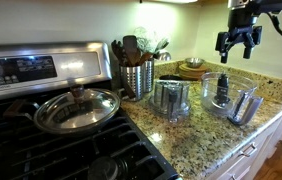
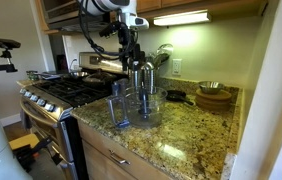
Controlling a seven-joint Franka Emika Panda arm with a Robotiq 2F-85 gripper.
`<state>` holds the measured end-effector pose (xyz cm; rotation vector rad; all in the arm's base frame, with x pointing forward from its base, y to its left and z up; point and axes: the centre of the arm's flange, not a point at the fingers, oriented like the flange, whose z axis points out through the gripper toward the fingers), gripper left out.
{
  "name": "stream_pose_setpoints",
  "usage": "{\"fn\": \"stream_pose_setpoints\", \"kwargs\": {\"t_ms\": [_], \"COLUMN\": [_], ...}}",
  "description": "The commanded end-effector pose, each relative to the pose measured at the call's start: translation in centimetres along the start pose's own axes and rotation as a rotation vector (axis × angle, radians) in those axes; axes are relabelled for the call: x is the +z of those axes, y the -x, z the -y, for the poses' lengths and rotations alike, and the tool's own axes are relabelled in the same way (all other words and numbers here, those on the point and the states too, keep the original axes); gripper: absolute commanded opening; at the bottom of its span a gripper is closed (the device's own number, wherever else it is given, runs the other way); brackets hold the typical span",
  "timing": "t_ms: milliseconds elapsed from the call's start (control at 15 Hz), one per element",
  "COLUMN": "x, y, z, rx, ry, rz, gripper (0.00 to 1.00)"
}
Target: Put the blades inside the food processor
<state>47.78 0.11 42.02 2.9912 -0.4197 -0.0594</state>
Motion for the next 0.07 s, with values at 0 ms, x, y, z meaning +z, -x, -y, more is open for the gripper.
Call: {"fn": "stream_pose_setpoints", "kwargs": {"t_ms": [0], "x": [-0.13], "y": [0.08], "z": [0.10], "rx": [0.000], "ry": [-0.004], "rz": [0.000], "gripper": [1.00]}}
